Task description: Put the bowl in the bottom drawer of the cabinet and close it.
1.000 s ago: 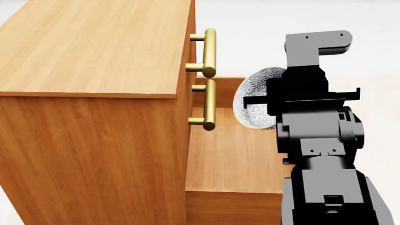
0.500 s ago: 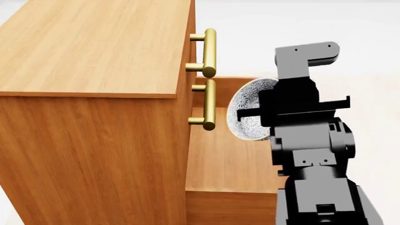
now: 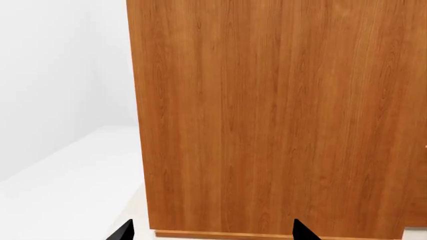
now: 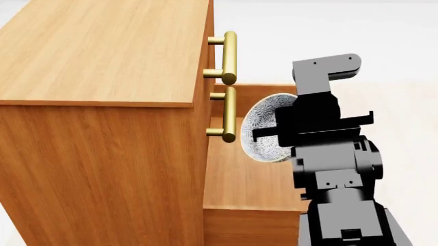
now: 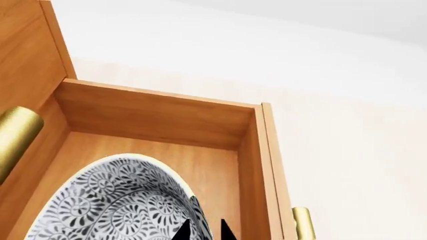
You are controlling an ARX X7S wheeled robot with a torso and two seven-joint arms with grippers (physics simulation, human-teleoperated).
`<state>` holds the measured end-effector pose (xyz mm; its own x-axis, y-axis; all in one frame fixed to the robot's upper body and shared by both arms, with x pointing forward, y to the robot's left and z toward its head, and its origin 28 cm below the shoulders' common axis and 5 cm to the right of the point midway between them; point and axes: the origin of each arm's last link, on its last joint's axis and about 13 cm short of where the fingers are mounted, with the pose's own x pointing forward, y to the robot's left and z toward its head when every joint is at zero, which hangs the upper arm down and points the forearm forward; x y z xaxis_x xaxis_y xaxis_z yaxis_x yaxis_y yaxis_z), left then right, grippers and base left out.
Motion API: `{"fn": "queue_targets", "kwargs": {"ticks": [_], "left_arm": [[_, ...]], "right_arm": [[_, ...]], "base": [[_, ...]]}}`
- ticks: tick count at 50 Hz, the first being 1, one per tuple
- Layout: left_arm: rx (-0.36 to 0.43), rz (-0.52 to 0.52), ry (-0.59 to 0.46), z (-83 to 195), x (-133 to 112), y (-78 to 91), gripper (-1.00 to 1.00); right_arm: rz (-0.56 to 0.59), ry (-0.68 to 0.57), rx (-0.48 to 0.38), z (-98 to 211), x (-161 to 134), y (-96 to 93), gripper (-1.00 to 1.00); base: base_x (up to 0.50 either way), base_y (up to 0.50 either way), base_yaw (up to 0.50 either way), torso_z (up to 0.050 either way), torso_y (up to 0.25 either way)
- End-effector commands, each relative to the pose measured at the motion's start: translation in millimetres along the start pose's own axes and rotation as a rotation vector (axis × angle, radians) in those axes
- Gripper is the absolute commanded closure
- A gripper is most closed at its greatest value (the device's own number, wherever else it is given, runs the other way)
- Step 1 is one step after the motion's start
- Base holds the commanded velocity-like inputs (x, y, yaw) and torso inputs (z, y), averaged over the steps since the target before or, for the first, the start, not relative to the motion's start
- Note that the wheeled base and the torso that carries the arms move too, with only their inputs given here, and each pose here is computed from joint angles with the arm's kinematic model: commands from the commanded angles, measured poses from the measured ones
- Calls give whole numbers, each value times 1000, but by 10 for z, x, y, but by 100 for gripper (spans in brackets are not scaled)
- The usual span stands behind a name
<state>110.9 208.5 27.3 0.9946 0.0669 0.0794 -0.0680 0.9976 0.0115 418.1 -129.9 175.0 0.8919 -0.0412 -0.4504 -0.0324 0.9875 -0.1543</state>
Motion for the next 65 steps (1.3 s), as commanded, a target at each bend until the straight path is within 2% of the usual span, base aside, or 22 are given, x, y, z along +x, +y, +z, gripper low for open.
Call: {"fn": "queue_targets", "kwargs": {"ticks": [1,53,65], "left_arm": [[0,0,0,-1,4,1,-100],[2,0,0,-8,9,-1,-100],[1,0,0,-8,9,2,-100]], "right_arm": [[32,0,-4,-2,2,15,100],[135,81,120,-144,2,14,100],[170,89,115,-162,3,20,100]], "base": [[0,0,0,0,0],[0,0,0,0,0],[0,0,0,0,0]]}}
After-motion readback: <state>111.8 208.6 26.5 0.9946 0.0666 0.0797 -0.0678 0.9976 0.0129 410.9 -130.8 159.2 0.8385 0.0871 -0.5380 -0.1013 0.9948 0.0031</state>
